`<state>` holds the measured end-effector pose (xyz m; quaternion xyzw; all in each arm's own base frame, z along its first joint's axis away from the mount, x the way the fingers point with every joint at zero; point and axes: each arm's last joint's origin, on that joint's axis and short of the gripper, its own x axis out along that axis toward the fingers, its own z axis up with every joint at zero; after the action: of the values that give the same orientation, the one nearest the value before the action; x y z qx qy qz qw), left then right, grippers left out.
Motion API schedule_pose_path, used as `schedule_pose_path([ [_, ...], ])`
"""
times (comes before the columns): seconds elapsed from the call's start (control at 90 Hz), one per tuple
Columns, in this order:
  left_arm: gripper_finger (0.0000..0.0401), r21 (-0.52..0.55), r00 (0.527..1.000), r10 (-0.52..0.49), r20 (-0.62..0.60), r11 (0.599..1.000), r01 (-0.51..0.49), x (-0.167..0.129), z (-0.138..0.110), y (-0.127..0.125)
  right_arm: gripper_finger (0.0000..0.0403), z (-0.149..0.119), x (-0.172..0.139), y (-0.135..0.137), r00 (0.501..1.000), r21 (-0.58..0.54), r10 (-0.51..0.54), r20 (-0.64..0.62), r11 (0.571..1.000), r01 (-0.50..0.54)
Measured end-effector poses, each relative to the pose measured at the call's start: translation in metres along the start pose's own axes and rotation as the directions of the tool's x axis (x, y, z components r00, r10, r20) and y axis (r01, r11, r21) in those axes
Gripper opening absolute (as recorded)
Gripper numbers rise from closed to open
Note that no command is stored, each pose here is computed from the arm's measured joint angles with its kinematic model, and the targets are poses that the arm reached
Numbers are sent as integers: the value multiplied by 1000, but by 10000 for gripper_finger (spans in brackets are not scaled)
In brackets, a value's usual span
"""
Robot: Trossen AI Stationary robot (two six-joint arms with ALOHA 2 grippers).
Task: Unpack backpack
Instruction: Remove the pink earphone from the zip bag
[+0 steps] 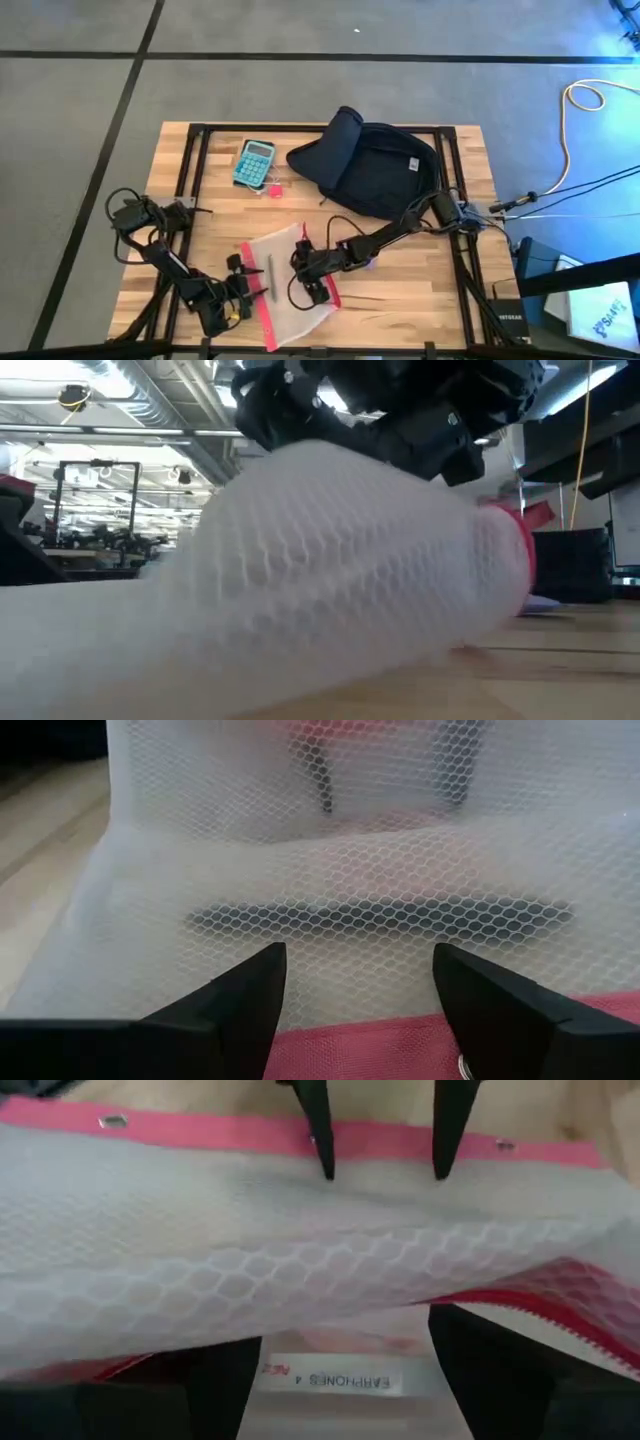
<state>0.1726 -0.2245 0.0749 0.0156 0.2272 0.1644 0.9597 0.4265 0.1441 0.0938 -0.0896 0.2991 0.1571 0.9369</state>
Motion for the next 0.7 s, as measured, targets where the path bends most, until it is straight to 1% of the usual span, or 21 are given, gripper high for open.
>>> schedule_pose_path([
  [0.1,239,-1,1000,0,-1,1000,0,0,0,0,271,-3,0,-1,999,-9,-36,-40,999,36],
  [0.278,239,0,1000,0,0,1000,0,0,0,0,271,-7,-2,-1,993,-12,-44,-106,999,43],
  [0.444,239,-1,1000,0,-1,1000,0,0,0,0,271,-7,-4,-1,991,-12,-54,-126,999,53],
  [0.567,239,-3,1000,-1,-1,1000,1,0,0,0,271,-5,-9,-2,986,-15,-56,-156,998,54],
  [0.7,239,-4,1000,-2,-4,1000,2,0,0,0,271,-4,-20,-2,972,-24,-60,-229,998,56],
])
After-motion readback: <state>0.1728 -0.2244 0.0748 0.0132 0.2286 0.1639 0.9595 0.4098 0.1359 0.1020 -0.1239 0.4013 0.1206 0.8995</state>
